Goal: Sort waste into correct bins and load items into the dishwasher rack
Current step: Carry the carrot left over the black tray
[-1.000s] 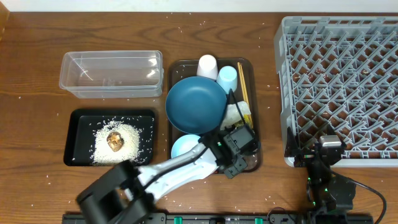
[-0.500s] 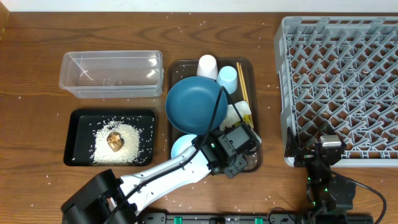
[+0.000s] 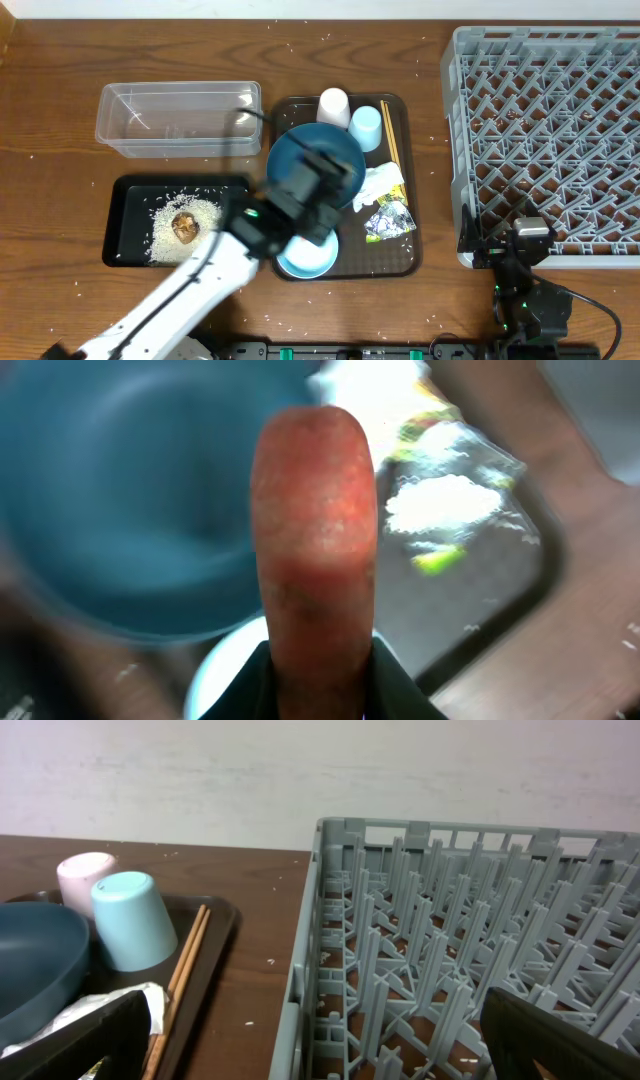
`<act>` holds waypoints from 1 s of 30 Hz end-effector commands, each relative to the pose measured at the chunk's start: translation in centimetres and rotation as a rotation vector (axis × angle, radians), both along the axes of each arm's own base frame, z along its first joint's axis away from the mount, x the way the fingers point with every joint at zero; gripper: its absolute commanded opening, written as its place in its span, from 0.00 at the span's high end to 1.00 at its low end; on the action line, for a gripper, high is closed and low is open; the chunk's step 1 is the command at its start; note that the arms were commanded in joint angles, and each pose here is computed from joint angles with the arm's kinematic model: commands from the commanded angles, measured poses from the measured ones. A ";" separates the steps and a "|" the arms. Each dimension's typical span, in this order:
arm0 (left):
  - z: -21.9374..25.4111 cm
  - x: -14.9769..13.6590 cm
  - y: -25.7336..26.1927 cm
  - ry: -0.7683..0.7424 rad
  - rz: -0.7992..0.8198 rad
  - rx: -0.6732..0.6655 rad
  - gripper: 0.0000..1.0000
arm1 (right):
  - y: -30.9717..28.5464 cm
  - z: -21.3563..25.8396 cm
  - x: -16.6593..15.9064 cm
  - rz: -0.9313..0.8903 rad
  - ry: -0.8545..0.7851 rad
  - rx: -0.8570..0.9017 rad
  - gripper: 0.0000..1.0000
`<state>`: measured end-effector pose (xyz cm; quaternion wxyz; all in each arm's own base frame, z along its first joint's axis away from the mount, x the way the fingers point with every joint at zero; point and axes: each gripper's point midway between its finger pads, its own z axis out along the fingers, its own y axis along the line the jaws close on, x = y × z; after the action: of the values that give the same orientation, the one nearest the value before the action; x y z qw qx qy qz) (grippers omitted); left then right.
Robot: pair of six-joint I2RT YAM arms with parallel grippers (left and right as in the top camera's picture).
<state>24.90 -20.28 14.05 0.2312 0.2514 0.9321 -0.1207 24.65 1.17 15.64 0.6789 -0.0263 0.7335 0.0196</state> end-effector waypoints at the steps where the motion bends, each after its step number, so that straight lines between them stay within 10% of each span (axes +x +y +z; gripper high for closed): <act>1: 0.3 1.8 4.4 0.003 0.151 0.019 0.81 | -0.2 -0.1 0.0 -0.007 0.003 -0.001 0.01; 17: -3.6 3.1 24.2 0.215 1.050 -0.041 0.81 | -0.2 -0.1 0.0 -0.007 0.003 -0.001 0.01; 30: -7.5 0.2 27.4 0.356 1.417 -0.120 0.80 | -0.2 -0.1 0.0 -0.007 0.003 -0.001 0.01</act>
<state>25.13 6.90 6.78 0.1139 -0.4201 0.8998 -0.0313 24.65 1.17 15.63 0.6788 -0.0262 0.7336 0.0196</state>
